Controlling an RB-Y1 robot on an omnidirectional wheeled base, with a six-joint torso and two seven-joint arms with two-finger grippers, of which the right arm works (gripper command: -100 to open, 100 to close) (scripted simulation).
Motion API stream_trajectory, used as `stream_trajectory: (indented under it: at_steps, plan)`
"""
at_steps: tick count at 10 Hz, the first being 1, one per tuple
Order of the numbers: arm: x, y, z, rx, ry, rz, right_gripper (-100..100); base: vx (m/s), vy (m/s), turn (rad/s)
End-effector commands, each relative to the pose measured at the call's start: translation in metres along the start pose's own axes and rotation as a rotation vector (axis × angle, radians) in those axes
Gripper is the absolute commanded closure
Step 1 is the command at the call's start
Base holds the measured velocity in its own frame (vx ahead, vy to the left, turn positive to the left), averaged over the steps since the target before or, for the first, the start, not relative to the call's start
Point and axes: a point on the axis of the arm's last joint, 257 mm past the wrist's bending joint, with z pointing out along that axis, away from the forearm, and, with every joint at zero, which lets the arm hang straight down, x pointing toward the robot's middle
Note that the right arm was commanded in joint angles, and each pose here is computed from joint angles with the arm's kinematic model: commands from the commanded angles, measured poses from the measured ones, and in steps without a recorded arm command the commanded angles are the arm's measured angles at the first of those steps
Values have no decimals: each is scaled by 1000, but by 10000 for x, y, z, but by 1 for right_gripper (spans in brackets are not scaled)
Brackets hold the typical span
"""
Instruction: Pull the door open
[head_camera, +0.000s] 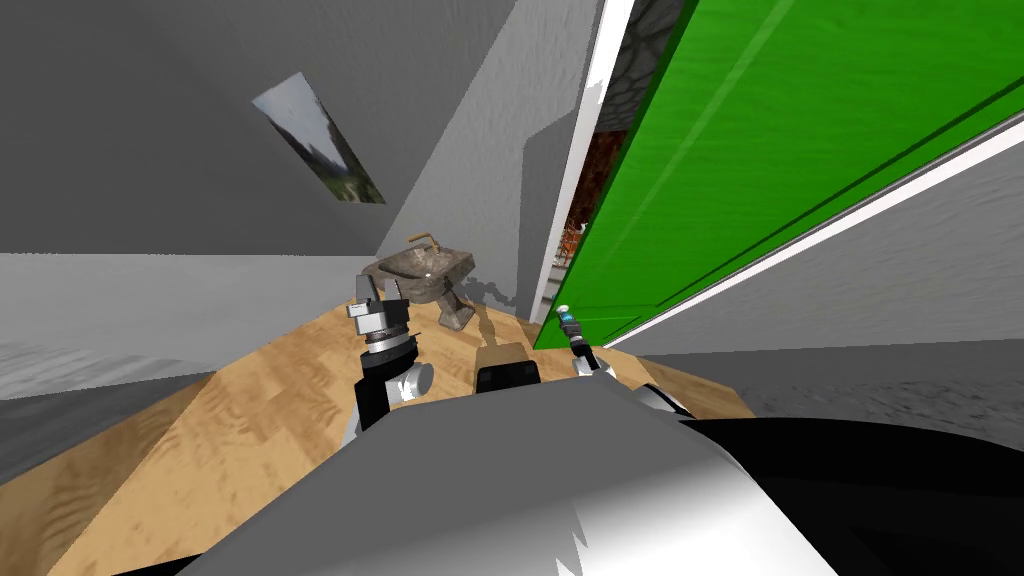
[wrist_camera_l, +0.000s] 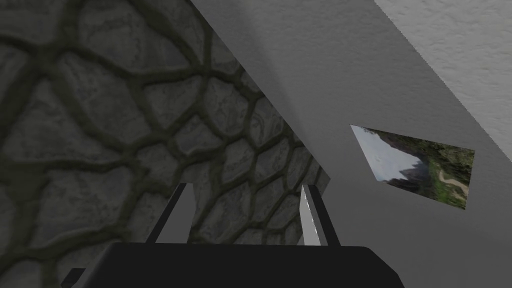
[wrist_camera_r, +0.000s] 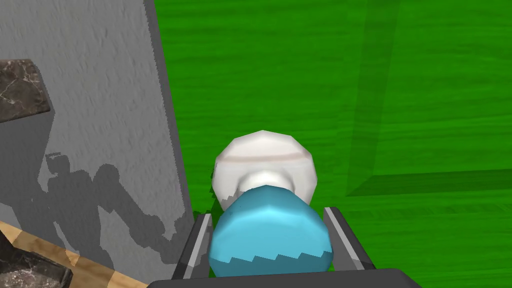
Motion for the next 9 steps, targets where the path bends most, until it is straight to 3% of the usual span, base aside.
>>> stream_trajectory:
  at_steps: [1, 3, 4, 5, 9]
  plan:
    - [32, -17, -49, 32, 8, 7, 100, -218, -82, 104]
    - [29, -34, -117, 68, 4, 12, 100, -226, -64, 110]
    - [19, -35, -97, 57, 1, 9, 100, -86, -20, 16]
    - [2, -35, -197, 83, -1, 10, 100, -151, -41, 133]
    - [18, -14, -389, 138, 4, 9, 100, -214, -75, 133]
